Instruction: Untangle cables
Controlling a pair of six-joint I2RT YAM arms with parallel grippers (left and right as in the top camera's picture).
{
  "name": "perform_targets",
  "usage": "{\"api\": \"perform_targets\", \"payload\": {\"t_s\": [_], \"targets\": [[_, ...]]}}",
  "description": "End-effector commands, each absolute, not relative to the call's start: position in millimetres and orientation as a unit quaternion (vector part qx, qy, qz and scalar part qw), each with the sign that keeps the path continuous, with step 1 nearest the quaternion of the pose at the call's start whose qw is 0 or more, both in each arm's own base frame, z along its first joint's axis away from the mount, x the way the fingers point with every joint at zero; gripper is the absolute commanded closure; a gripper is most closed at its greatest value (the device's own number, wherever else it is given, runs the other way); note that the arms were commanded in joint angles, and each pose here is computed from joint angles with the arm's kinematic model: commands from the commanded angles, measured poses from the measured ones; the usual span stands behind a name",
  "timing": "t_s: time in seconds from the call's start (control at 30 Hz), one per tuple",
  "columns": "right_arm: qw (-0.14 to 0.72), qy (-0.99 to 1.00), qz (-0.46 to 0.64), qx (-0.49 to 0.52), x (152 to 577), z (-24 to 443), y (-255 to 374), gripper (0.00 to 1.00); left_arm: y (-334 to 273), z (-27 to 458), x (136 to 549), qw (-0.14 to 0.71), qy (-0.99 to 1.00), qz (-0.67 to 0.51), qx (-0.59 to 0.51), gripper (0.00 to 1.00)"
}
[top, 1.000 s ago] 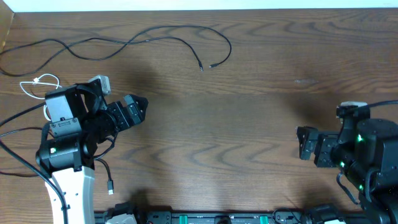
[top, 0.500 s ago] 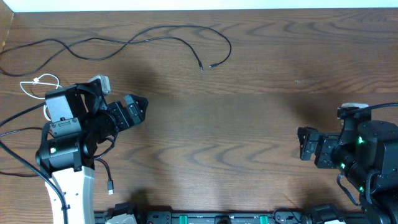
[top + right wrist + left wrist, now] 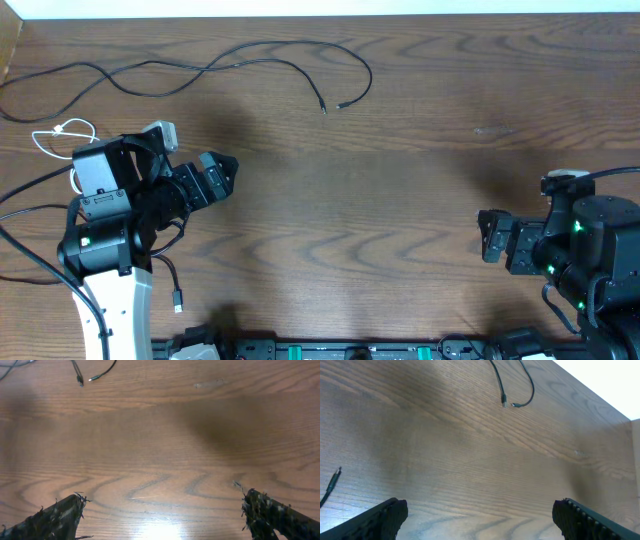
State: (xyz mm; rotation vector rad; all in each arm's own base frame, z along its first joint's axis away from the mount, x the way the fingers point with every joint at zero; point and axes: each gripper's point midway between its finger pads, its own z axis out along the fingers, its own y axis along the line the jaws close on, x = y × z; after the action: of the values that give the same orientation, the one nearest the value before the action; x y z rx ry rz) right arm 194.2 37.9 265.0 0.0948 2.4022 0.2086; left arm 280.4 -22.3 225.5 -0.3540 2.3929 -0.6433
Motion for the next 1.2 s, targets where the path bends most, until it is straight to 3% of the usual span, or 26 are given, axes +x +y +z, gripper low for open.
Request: {"api": "perform_targets", "payload": {"t_s": [0.0, 0.27, 0.83, 1.17], "targets": [[0.353, 0.932, 0.077, 0.038, 193, 262, 37, 0.01, -21, 229, 283, 0.32, 0.908, -0.237, -0.127, 0.02], [0.367, 0.929, 0.04, 0.025, 199, 246, 26, 0.01, -21, 229, 283, 0.32, 0.908, -0.237, -0.127, 0.02], [0.581, 0.812, 0.013, 0.05, 230, 169, -7, 0.01, -21, 229, 283, 0.32, 0.908, -0.237, -0.127, 0.02], [0.673, 0.738, 0.009, 0.058, 238, 176, -13, 0.01, -21, 229, 283, 0.32, 0.908, -0.237, -0.127, 0.02]]}}
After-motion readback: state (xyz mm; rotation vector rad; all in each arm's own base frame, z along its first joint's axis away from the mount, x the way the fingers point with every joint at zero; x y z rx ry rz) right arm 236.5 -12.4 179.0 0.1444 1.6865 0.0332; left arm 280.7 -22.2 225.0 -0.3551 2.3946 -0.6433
